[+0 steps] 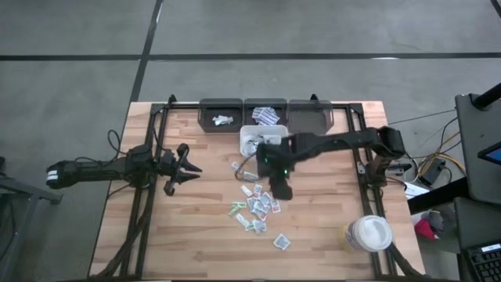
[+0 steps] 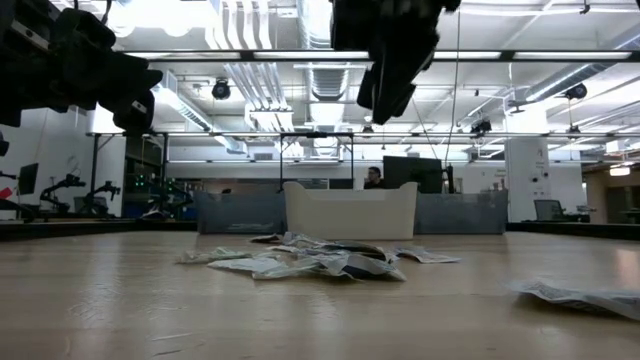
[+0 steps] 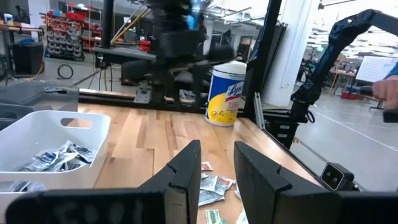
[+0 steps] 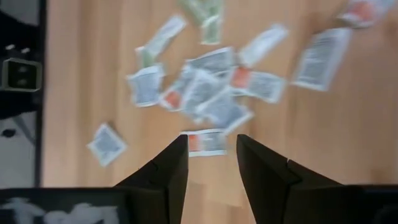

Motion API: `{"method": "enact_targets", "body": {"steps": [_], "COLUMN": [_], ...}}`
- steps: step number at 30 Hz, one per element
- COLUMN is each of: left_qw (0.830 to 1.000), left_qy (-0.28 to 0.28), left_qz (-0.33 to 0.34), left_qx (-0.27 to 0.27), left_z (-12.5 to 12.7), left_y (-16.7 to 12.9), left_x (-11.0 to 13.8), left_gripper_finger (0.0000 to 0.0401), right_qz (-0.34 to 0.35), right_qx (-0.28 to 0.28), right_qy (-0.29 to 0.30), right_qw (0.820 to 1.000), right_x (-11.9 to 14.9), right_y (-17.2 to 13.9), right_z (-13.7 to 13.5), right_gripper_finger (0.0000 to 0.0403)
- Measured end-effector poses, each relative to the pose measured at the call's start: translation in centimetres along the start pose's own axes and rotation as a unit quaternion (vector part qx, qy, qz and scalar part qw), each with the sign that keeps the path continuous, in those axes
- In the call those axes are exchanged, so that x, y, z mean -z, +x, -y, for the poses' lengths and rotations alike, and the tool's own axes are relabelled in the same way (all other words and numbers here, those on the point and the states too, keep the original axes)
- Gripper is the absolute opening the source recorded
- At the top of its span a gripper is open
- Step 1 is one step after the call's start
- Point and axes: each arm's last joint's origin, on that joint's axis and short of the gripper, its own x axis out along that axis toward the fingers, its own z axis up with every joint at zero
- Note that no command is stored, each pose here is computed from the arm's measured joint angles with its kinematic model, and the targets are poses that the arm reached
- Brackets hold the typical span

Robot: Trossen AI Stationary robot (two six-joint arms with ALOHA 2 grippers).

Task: Pick & Place First Aid Supplies
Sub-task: Put the blue alcohol pad into the white bin

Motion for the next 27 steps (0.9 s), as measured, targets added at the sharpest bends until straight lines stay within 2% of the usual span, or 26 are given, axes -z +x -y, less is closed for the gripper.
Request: {"method": "enact_targets", "body": {"steps": [3,9,16,21,27], "left_qw": [1.0,1.0,1.0,1.0,1.0], "left_qy": [0.0,0.0,-0.001,0.002,0.002], "left_qz": [0.0,0.0,0.0,0.0,0.0], "left_qx": [0.0,0.0,0.0,0.0,0.0], "left_z": [0.0,0.0,0.0,0.0,0.0], "left_y": [0.0,0.0,0.0,0.0,0.0], "left_x": [0.0,0.0,0.0,0.0,0.0], "left_gripper_finger": [0.0094,0.0094,0.0094,0.0094,0.0094], "right_qz": [-0.004,-0.014,-0.058,-0.057,-0.016], "right_qx": [0.002,0.01,0.008,0.019,-0.012], "right_qy": [0.014,0.087,0.181,0.241,0.27], "right_qw": [1.0,0.996,0.982,0.969,0.963], "right_x": [0.2,0.8,3.4,5.0,5.8], "right_y": [0.8,2.0,4.3,6.2,8.1], "right_z": [-2.1,-5.7,-10.0,-11.6,-12.5], "right_gripper_finger": [0.0125,0.0113,0.0105,0.0108,0.0118]}}
